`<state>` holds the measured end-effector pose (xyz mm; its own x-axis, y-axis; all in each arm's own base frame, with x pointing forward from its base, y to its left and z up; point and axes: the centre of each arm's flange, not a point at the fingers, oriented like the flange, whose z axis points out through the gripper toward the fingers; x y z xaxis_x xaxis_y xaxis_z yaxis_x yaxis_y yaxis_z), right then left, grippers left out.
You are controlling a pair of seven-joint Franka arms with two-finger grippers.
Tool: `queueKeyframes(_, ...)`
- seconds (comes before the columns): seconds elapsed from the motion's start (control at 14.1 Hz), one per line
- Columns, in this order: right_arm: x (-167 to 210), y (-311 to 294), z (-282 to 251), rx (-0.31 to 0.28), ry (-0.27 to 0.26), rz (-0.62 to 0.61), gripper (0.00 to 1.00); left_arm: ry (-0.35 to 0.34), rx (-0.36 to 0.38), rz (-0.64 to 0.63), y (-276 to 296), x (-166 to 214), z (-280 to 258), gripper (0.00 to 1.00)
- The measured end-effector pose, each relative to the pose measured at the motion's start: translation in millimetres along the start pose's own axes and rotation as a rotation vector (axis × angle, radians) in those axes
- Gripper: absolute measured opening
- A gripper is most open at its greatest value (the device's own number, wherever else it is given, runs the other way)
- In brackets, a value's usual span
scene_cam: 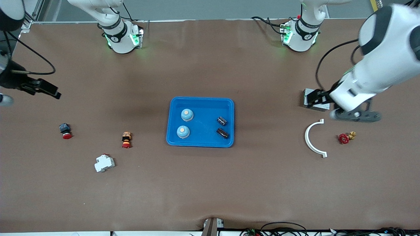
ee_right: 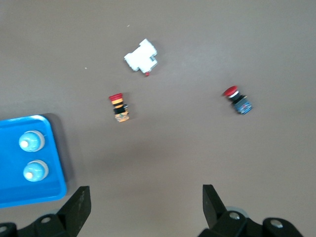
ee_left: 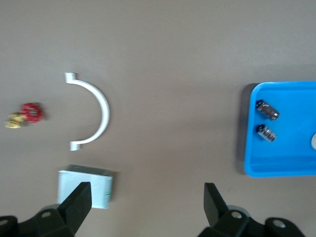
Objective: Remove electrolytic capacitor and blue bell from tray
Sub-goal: 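Reach the left gripper over the black capacitors in the blue tray, then grasp a capacitor with the left gripper while the right gripper grasps a bell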
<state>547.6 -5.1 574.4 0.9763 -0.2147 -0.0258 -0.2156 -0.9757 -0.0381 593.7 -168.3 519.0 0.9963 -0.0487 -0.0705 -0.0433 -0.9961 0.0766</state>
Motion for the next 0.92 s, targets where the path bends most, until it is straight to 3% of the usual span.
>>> queueKeyframes(0.43,-7,-26,30,-0.001,0.009,0.014,1.00,-0.063,-0.011,-0.218,124,11,129,1.00)
queueKeyframes(0.71,-3,17,-9,-0.007,0.060,-0.123,1.00,-0.058,-0.008,-0.401,187,5,219,1.00)
queueKeyframes(0.92,-8,55,-53,-0.019,0.054,-0.127,1.00,-0.046,-0.006,-0.506,222,-7,268,1.00)
